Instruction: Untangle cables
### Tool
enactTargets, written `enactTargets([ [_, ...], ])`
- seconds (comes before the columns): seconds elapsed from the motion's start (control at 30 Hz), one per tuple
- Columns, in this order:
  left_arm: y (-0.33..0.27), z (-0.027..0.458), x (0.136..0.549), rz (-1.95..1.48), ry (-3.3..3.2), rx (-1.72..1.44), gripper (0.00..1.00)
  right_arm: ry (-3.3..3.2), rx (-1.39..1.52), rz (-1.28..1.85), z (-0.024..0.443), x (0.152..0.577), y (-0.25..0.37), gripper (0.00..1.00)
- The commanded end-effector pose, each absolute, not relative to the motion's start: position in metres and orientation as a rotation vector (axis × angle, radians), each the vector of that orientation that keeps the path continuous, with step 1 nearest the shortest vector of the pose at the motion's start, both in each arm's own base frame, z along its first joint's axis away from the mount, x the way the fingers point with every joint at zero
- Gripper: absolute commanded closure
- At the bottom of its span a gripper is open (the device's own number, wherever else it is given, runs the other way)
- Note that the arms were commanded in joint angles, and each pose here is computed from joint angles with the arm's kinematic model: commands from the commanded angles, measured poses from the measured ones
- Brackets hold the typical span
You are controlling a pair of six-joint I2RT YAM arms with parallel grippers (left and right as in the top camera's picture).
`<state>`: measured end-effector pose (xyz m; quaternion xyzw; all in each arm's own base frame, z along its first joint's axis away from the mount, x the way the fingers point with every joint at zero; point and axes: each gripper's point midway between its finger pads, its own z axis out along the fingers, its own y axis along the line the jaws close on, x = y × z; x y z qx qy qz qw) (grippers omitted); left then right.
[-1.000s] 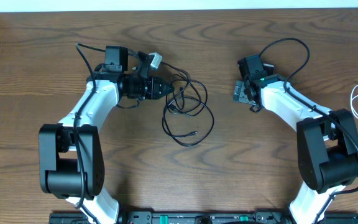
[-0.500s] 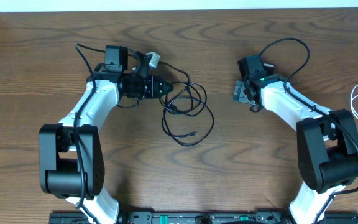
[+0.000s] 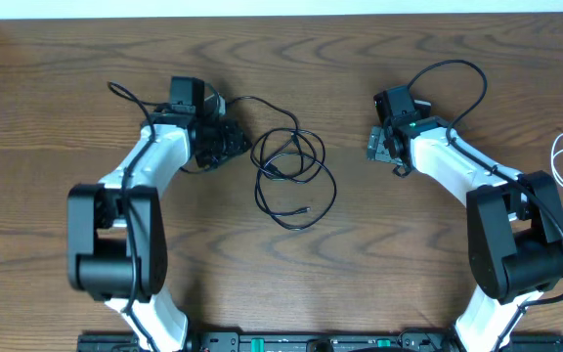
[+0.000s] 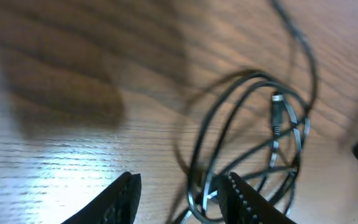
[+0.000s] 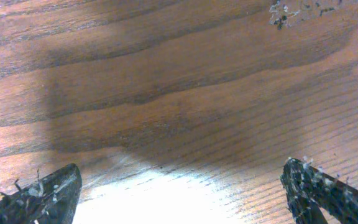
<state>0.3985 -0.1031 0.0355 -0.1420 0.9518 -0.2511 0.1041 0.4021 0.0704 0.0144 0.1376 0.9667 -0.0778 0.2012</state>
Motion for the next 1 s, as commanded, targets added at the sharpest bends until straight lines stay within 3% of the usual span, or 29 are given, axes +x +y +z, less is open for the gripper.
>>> enactTargets([
  [0.0,-0.112,0.02,0.393,-0.817,2.843,-0.508,0.55,2.692,0.36,-0.239,0.016,0.405,0.072,0.01],
  [0.2,-0.122,0.024,0.395,-0.909,2.826,-0.482,0.57,2.691,0.36,-0.239,0.016,0.405,0.072,0.01],
  [0.33,-0.123,0.024,0.394,-0.913,2.83,-0.48,0.68,2.692,0.36,-0.239,0.016,0.405,0.072,0.01],
  [0.97,-0.139,0.013,0.386,-0.936,2.876,-0.488,0.7,2.692,0.36,-0.239,0.016,0.405,0.072,0.01],
])
